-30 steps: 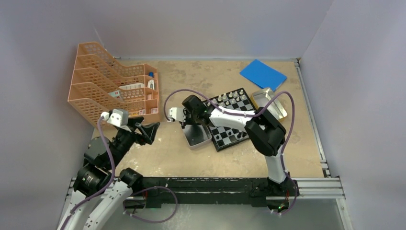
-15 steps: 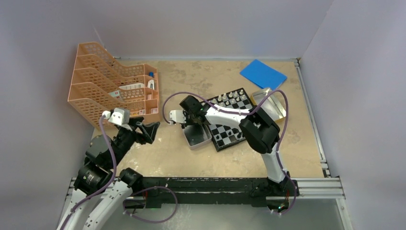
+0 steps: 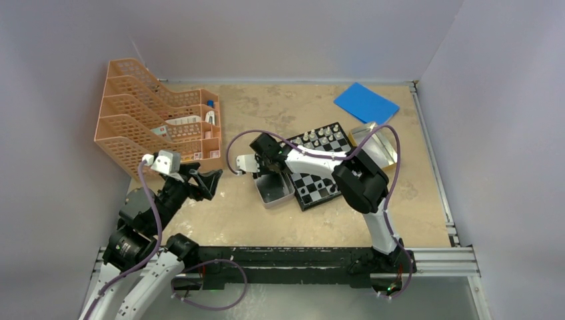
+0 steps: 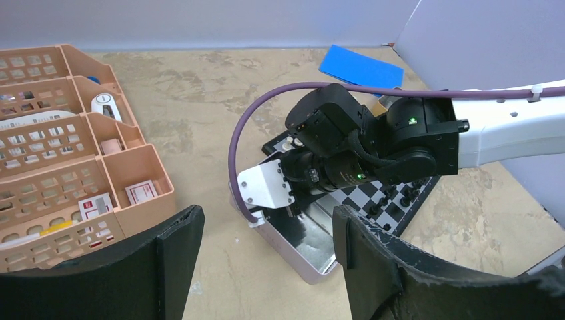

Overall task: Set up the chess pieces on the board
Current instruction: Pick up the chess piece from the storage box, then place the chess piece on the chessboard.

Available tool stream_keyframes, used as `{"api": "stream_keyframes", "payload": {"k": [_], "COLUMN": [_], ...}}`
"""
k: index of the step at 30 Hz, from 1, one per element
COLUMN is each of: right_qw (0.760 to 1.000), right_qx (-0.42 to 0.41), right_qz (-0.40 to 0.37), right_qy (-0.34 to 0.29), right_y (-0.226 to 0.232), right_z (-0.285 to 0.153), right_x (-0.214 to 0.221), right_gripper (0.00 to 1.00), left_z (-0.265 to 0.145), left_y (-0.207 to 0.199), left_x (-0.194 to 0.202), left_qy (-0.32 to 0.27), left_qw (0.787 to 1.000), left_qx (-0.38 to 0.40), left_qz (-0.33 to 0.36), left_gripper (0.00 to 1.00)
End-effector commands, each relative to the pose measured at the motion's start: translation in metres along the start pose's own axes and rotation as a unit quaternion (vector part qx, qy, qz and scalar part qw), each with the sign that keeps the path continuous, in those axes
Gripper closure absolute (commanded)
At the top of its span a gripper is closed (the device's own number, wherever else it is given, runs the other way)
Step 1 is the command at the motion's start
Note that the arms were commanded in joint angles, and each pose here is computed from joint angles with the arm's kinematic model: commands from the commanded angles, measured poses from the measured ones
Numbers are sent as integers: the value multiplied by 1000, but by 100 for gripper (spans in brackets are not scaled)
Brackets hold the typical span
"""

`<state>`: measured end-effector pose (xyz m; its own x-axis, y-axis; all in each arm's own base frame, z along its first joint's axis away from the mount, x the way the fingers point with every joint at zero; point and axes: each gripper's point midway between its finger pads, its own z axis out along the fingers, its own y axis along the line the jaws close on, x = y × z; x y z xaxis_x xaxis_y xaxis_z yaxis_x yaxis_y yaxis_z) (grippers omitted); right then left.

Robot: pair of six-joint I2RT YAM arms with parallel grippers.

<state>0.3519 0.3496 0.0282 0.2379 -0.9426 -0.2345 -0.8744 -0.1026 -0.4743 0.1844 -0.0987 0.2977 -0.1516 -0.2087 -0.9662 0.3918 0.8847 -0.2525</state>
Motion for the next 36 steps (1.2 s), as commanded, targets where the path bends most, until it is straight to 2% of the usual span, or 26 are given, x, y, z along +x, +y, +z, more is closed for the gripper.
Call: {"api": "stream_keyframes", "payload": {"k": [1,6,11,14,17,20,21,23,27,28,29,32,36], "right_qw": [1000,995,980,960,928,874,860,814,745,724,691,617,549], "right_qx": [-1,-8,26,40,38,34,31,8,-67,-81,-105,-147,-182], "right_qz": [-16,-5,74,137,188,284,315,404,505,524,556,595,616], "right_qy": [-17,-101,-185,-242,-321,-392,-401,-417,-430,-440,-450,-494,-535], "right_y": [-4,-8,-27,-40,-41,-47,-48,-51,-38,-35,-30,-22,-18], "right_z": [-3,-23,-56,-79,-111,-147,-155,-171,-190,-198,-205,-234,-266], "right_x": [-6,-38,-58,-68,-85,-102,-104,-109,-120,-122,-124,-127,-126], "right_gripper": [100,100,100,100,100,100,100,100,100,100,100,100,100], "left_z": [2,5,8,9,9,11,12,14,23,25,27,36,55], "left_y": [0,1,-2,-4,-11,-17,-21,-27,-47,-53,-60,-76,-83], "left_x": [-5,-2,0,1,1,2,5,10,21,23,22,17,18], "left_qy": [-9,-2,4,6,7,10,16,28,57,65,71,83,113], "left_qw": [1000,1000,1000,1000,999,997,997,995,989,986,984,977,970], "left_qx": [-3,-4,-1,3,18,31,40,56,110,129,150,192,212], "left_qz": [-3,-5,-17,-30,-45,-63,-69,-82,-84,-80,-71,-51,-29], "left_gripper": [30,32,36,39,43,45,46,47,50,51,51,52,48]}}
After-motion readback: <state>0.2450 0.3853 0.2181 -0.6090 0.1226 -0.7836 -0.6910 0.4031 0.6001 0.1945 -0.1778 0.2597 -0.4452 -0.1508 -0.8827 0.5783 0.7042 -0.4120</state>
